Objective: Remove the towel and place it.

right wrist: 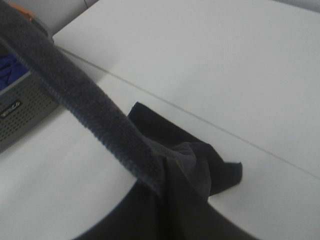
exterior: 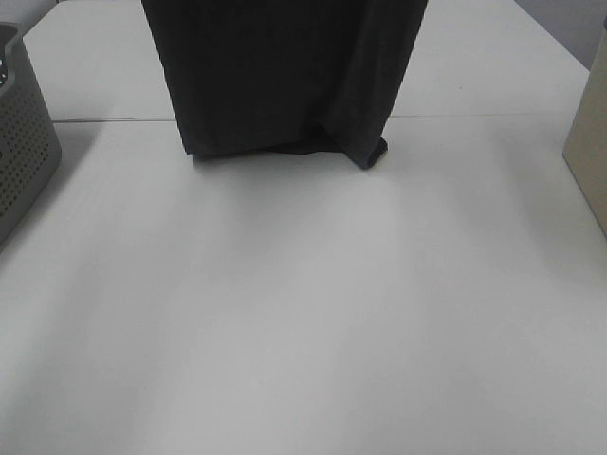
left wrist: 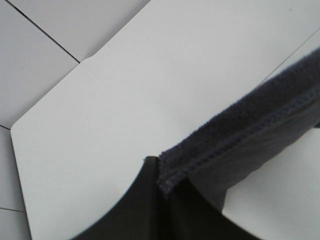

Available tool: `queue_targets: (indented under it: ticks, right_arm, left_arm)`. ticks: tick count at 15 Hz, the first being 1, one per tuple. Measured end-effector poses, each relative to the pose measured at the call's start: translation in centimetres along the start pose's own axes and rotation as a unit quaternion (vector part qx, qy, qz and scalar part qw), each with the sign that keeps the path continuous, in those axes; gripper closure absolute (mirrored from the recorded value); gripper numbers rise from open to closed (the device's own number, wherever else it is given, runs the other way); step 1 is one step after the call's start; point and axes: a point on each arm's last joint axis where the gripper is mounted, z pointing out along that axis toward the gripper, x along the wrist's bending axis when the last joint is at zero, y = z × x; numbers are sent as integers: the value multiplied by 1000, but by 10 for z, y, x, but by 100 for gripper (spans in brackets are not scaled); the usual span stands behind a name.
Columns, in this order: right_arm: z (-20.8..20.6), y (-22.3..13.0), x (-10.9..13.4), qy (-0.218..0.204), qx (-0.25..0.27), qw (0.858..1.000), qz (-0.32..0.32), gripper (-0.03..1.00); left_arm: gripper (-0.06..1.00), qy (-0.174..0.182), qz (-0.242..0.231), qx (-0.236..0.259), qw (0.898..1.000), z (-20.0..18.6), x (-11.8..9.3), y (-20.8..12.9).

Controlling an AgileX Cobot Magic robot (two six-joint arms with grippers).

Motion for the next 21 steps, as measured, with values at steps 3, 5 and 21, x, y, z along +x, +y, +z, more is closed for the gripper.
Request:
queue_targets:
  ticks: [3, 5, 21]
  right_arm:
    - [-16, -5, 6, 4, 19, 1000, 2, 96]
    - [-19, -16, 8, 4, 35, 999, 15, 96]
    - [-58, -154, 53, 59, 157, 981, 100, 96]
  left_arm:
    - [94, -58, -56, 15, 997, -17, -11, -9]
    - [94, -97, -61, 65, 991, -14, -25, -30]
    - [94, -263, -97, 170, 945, -108, -112, -153]
